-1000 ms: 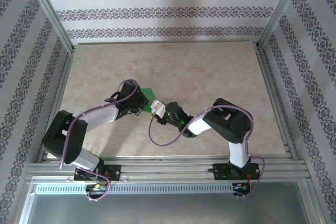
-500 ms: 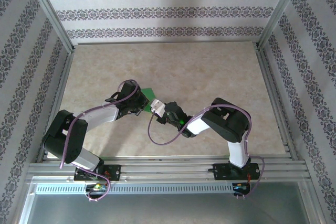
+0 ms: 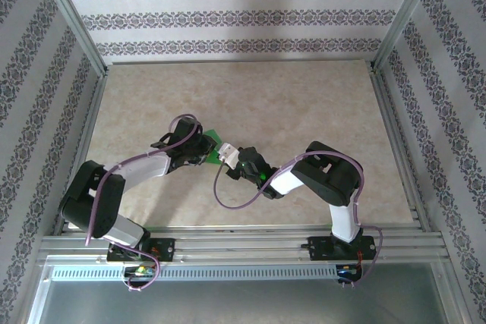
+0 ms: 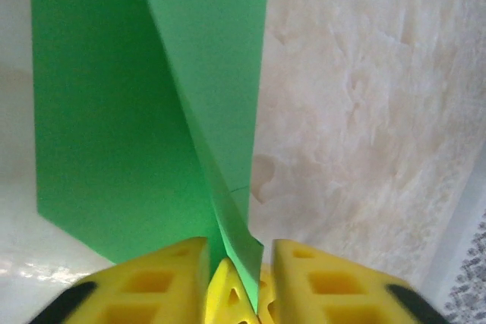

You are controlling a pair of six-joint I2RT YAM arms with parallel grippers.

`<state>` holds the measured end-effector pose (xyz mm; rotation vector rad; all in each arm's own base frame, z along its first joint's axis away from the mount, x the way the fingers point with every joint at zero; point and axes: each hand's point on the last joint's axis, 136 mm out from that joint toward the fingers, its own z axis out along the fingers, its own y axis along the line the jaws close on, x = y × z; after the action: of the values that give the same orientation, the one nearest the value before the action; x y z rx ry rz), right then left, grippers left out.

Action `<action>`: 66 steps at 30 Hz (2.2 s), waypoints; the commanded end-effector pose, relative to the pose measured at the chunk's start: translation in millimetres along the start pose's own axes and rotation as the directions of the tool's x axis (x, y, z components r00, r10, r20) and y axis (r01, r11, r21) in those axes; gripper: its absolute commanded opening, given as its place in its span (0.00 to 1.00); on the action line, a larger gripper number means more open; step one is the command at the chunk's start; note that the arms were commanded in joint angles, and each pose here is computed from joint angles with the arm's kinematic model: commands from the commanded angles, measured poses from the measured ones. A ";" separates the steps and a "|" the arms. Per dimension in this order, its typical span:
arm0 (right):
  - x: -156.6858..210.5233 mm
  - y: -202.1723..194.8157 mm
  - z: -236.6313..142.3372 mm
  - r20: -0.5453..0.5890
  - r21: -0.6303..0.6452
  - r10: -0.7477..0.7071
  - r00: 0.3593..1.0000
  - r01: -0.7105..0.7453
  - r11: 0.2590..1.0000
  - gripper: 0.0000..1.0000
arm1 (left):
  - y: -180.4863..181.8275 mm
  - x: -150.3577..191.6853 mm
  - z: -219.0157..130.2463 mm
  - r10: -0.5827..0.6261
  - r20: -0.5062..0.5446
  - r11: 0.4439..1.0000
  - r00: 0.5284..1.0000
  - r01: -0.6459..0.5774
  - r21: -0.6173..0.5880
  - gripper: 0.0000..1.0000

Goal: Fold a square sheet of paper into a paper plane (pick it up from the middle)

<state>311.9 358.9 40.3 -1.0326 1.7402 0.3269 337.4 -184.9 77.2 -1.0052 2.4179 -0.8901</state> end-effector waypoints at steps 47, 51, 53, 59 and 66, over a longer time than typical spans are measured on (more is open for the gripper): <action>14.1 6.8 -16.2 0.061 -0.302 0.136 0.989 -0.112 0.947 0.13 | 37.5 12.3 28.3 -0.005 -0.152 1.000 0.988 0.010 0.027 0.10; 15.9 6.2 -16.5 0.055 -0.299 0.140 0.989 -0.117 0.947 0.14 | 39.7 12.6 32.9 -0.010 -0.157 1.000 0.988 0.012 0.013 0.10; 15.3 5.0 -15.7 0.051 -0.294 0.146 0.988 -0.124 0.948 0.18 | 48.0 15.8 34.4 -0.023 -0.169 1.000 0.985 0.019 -0.025 0.10; 9.1 3.3 -14.5 0.039 -0.274 0.159 0.986 -0.143 0.951 0.28 | 64.1 19.8 32.4 -0.041 -0.176 0.995 0.983 0.024 -0.095 0.09; 2.0 5.9 -15.0 0.046 -0.249 0.150 0.988 -0.134 0.959 0.32 | 64.3 19.2 31.8 -0.035 -0.173 0.994 0.984 0.017 -0.104 0.09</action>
<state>295.6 345.3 29.4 -1.0805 1.7733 0.6771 319.3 -180.5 17.6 -1.0262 2.5708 -0.9797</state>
